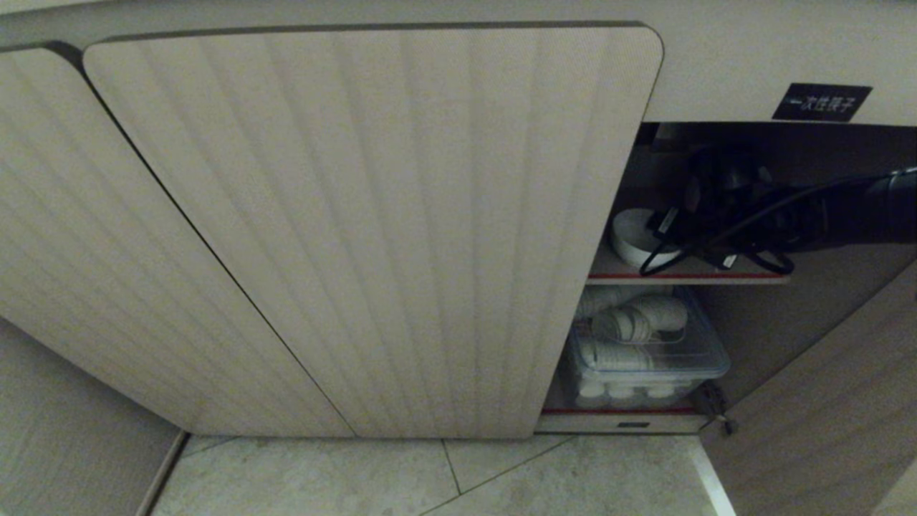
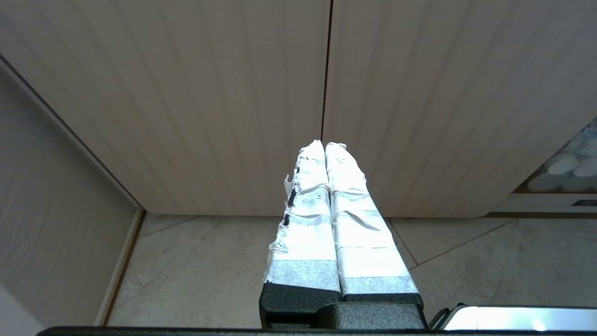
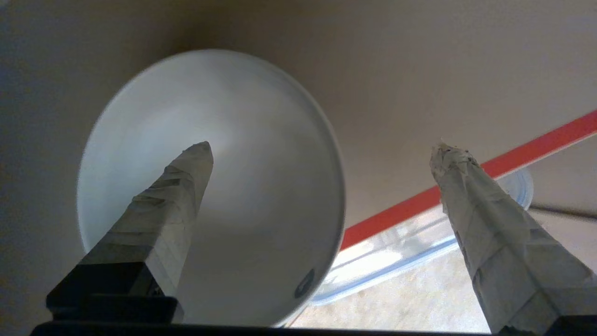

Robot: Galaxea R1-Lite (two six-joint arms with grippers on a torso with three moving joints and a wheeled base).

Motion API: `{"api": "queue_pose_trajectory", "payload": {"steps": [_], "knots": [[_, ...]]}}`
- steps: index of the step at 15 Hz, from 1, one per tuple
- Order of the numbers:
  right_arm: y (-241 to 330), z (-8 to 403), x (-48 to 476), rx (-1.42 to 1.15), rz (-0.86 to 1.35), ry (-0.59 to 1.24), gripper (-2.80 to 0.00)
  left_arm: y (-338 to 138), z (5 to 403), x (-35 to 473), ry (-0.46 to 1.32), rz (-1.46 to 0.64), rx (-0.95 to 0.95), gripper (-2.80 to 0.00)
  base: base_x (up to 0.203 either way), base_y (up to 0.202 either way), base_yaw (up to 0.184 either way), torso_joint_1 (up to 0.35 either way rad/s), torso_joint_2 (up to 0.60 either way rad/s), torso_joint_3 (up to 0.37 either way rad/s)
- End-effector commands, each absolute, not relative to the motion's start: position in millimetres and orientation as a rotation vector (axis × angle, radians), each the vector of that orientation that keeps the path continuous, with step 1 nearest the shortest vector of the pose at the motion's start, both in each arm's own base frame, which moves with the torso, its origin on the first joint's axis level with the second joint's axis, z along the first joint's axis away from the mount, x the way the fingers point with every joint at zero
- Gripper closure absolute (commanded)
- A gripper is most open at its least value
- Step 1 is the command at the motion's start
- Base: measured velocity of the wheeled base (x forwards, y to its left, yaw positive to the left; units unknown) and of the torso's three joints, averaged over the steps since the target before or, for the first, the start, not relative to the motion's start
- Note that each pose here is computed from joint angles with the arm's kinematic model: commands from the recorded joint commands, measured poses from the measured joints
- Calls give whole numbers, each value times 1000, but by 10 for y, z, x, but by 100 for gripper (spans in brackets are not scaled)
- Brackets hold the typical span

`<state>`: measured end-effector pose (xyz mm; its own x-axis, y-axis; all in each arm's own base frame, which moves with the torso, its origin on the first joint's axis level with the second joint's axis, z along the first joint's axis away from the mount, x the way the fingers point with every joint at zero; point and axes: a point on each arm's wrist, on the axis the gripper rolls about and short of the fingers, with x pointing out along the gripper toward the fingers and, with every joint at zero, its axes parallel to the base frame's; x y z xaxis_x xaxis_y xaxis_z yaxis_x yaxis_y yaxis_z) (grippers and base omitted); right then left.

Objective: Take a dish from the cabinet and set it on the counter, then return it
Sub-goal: Put it back into the cabinet, then close the cabinet door

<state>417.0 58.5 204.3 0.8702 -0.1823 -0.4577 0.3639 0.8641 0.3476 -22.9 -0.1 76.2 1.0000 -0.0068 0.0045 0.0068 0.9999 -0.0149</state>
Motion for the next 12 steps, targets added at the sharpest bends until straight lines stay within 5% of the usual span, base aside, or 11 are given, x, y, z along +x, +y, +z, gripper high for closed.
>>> {"api": "queue_pose_trajectory", "payload": {"steps": [1, 12], "knots": [[575, 2031, 4129, 417, -307, 414, -280, -1, 762, -229, -5, -7, -15, 0, 0, 0, 0, 0, 0, 0], [563, 1982, 4065, 375, -277, 323, -280, -1, 762, -229, -5, -8, -15, 0, 0, 0, 0, 0, 0, 0]]}}
